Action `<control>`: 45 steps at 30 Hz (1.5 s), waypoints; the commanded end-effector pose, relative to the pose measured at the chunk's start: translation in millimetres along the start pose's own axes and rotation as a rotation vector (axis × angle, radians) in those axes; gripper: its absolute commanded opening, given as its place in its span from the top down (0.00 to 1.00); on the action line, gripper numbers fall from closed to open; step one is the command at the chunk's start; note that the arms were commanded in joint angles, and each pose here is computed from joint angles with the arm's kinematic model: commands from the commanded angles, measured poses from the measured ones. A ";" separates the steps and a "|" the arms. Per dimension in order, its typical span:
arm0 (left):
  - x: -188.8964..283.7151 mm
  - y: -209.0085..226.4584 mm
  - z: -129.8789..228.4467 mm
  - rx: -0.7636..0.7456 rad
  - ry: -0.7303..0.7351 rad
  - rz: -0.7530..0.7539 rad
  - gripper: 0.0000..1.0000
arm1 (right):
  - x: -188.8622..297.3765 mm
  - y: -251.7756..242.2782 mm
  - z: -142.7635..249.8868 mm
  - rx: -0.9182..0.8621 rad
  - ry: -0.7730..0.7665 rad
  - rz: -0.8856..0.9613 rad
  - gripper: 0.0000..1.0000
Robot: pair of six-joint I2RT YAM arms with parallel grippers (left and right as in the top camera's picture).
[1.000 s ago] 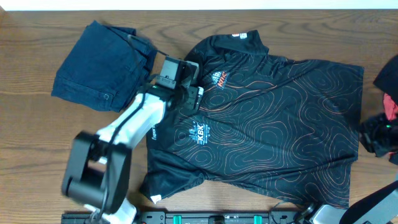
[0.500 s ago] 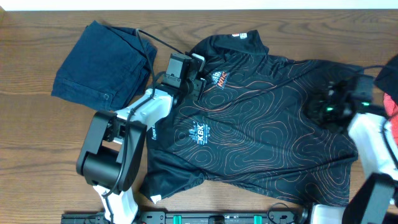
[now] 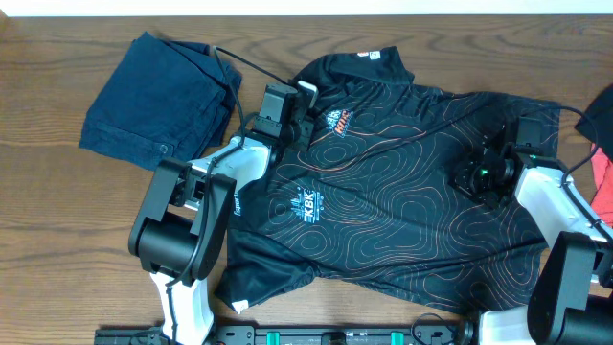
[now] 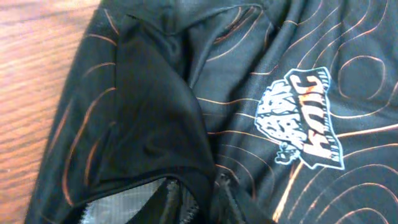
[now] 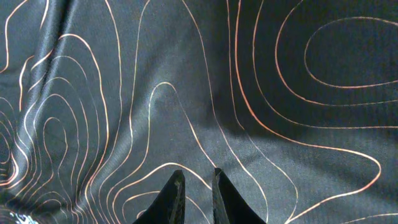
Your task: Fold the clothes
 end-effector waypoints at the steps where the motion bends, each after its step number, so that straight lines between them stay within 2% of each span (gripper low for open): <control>1: -0.3 9.0 -11.0 -0.006 -0.044 -0.087 0.80 | -2.5 1.6 2.3 -0.002 0.008 0.009 0.86; 3: 0.4 13.7 -14.0 -0.002 -0.064 -0.111 0.93 | -2.5 1.6 2.2 -0.002 0.008 0.009 0.86; 4: 0.9 16.7 -15.9 0.002 -0.075 -0.115 0.94 | -2.5 1.6 2.2 -0.002 0.007 0.009 0.86; 18: 17.4 88.1 -38.5 0.108 -0.213 -0.251 0.94 | -2.4 -3.4 2.6 -0.003 0.001 0.065 0.85; 22: 19.3 97.4 -35.7 0.141 -0.201 -0.266 0.71 | -2.4 -3.6 3.2 0.015 0.006 0.067 0.84; 24: 19.2 98.1 -33.2 0.143 -0.184 -0.268 0.51 | -2.4 -3.9 3.0 0.032 0.004 0.071 0.82; 25: 19.2 98.0 -32.0 0.144 -0.176 -0.269 0.47 | -2.3 -5.1 2.6 0.037 0.000 0.085 0.81; 31: 28.0 90.3 -27.1 0.148 -0.104 -0.236 0.42 | 2.8 -8.3 -4.5 0.157 -0.034 0.120 0.80; 32: 31.4 85.7 -26.4 0.148 -0.083 -0.208 0.37 | 5.7 -6.3 -6.9 0.176 -0.042 0.103 0.80; 35: 43.5 67.6 -24.7 0.145 -0.022 -0.104 0.04 | 18.4 5.0 -14.9 0.239 -0.076 0.016 0.79; 40: 74.7 39.5 -18.8 0.145 0.096 -0.002 0.01 | 41.7 15.1 -29.4 0.231 -0.143 0.024 0.69; 45: 107.3 29.2 -18.0 0.155 0.147 0.024 0.02 | 50.1 -0.6 -34.2 0.065 -0.152 0.102 0.68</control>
Point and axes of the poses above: each gripper's point midway between its finger pads, its own x axis back along the fingers, its own y axis along the line the jaws close on, z = x × y, the point moved 9 cm from there along x, back along the fingers, and after that the axes turned 6 degrees about x, right-handed, at the moved point
